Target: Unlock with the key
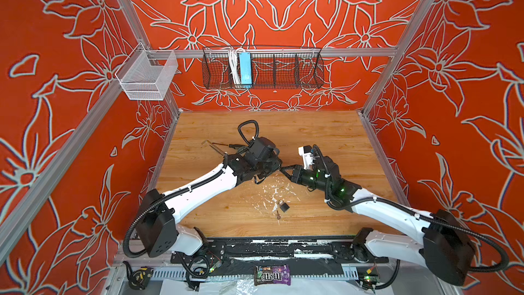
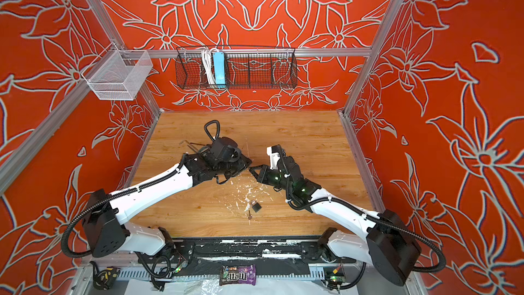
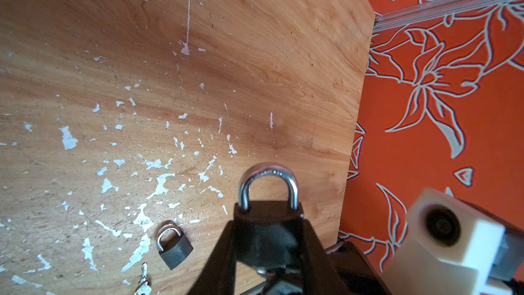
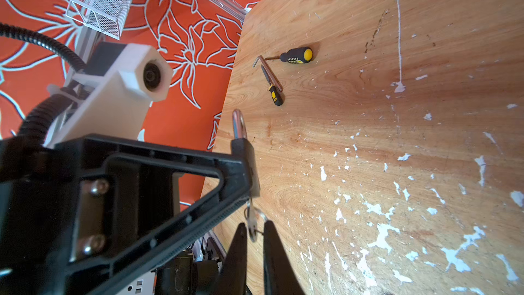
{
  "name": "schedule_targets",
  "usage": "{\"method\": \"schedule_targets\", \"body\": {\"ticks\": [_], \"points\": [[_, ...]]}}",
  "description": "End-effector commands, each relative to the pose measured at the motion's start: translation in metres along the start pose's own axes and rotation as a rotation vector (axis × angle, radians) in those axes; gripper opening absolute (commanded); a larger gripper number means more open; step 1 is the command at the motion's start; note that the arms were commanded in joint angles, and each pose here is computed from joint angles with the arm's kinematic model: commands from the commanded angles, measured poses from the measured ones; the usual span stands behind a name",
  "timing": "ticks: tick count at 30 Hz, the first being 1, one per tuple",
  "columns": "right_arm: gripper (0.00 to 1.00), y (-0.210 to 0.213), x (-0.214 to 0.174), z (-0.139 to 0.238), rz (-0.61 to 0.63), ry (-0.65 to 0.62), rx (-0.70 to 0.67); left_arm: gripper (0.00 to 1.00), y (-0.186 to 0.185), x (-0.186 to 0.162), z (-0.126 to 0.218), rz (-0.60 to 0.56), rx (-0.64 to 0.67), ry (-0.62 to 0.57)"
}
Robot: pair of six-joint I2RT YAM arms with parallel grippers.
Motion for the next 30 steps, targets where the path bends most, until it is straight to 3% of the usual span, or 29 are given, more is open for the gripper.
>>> {"method": "schedule_targets", "body": {"ticks": [1, 16, 26, 30], "points": [[0.11, 0.010, 0.005, -0.002, 0.007, -0.019, 0.027, 0.00, -0.011, 0.005, 0.008, 0.007, -0.046, -0.019], [0.05, 0.020, 0.024, 0.002, 0.136, -0.108, -0.005, 0.00, -0.021, -0.018, 0.010, -0.017, -0.099, 0.078], [0.07, 0.013, 0.013, 0.017, 0.227, -0.046, -0.061, 0.00, -0.018, 0.005, 0.013, 0.009, -0.093, 0.008], [0.16, 0.010, 0.008, 0.025, 0.220, -0.027, -0.078, 0.00, -0.011, 0.013, 0.014, 0.006, -0.053, -0.032]]}}
Point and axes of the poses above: each gripper's point midway between its finger pads, its own z axis back along the fingers, its own y axis along the line the jaws close on, x = y × z, the point moved 2 cm from there along z, back along the fingers, and after that the axes turned 6 degrees about -z, right-handed, at the moved point
